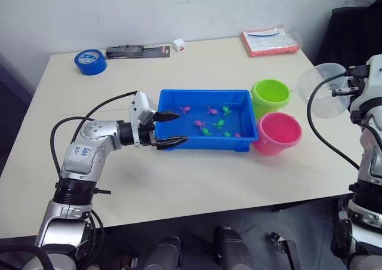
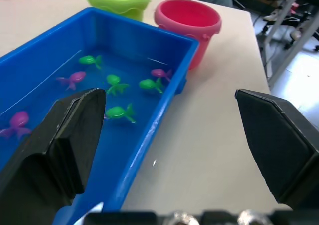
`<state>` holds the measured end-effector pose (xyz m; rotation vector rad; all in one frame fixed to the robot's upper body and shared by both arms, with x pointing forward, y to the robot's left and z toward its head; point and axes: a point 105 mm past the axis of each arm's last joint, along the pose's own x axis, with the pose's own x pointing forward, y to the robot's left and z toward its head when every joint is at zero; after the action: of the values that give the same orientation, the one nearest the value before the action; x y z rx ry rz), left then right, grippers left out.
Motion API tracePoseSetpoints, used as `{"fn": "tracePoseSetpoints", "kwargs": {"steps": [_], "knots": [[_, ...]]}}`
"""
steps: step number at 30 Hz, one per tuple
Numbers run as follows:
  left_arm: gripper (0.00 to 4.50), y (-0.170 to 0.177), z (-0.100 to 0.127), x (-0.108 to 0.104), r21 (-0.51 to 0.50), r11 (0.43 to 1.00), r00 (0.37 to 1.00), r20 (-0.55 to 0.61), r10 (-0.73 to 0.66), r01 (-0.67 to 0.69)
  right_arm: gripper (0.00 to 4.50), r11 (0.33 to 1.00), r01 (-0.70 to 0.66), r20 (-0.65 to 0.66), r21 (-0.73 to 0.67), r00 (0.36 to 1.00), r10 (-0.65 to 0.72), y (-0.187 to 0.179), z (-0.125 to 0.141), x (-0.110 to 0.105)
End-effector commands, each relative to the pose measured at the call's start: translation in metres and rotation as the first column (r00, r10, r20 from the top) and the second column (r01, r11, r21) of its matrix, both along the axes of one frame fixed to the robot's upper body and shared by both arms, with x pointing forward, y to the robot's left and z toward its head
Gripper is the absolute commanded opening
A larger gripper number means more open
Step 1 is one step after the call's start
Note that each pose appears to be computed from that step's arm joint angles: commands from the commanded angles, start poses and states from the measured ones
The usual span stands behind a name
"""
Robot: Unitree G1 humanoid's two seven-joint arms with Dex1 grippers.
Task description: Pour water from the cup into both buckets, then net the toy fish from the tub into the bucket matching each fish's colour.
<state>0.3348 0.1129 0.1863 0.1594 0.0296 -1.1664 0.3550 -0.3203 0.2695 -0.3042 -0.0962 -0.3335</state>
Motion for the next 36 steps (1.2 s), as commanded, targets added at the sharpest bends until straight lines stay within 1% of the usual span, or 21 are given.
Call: {"fn": "tracePoseSetpoints", "kwargs": {"steps": [1, 5, 9, 14, 21, 26, 32, 36], "knots": [[4.5, 0.004, 0.016, 0.0, -0.014, 0.999, 0.998, 0.06, 0.035, -0.034, 0.68, 0.999, 0.039, 0.058, 0.01, 0.998, -0.039, -0.001, 0.02, 0.003], [4.5, 0.006, 0.017, -0.001, -0.009, 0.999, 0.997, 0.065, 0.052, -0.052, 0.68, 0.998, 0.053, 0.059, -0.029, 0.997, -0.051, 0.006, 0.025, 0.016], [4.5, 0.01, 0.016, -0.003, -0.008, 0.997, 0.995, 0.07, 0.071, -0.071, 0.68, 0.984, 0.092, 0.053, -0.149, 0.995, -0.085, 0.015, 0.029, 0.032], [4.5, 0.013, 0.014, -0.007, 0.002, 0.996, 0.994, 0.073, 0.086, -0.086, 0.68, 0.962, 0.126, 0.035, -0.244, 0.992, -0.121, 0.022, 0.027, 0.046], [4.5, 0.016, 0.012, -0.011, 0.007, 0.995, 0.992, 0.077, 0.103, -0.104, 0.68, 0.924, 0.144, 0.048, -0.354, 0.99, -0.136, 0.035, 0.034, 0.058], [4.5, 0.017, 0.012, -0.014, 0.003, 0.994, 0.991, 0.08, 0.109, -0.11, 0.68, 0.858, 0.156, 0.068, -0.49, 0.988, -0.14, 0.046, 0.041, 0.063], [4.5, 0.017, 0.012, -0.016, 0.001, 0.993, 0.99, 0.083, 0.117, -0.117, 0.68, 0.799, 0.176, 0.086, -0.575, 0.984, -0.155, 0.051, 0.046, 0.065], [4.5, 0.017, 0.012, -0.017, -0.004, 0.993, 0.989, 0.086, 0.118, -0.118, 0.68, 0.731, 0.187, 0.1, -0.656, 0.982, -0.162, 0.056, 0.05, 0.067]]}}
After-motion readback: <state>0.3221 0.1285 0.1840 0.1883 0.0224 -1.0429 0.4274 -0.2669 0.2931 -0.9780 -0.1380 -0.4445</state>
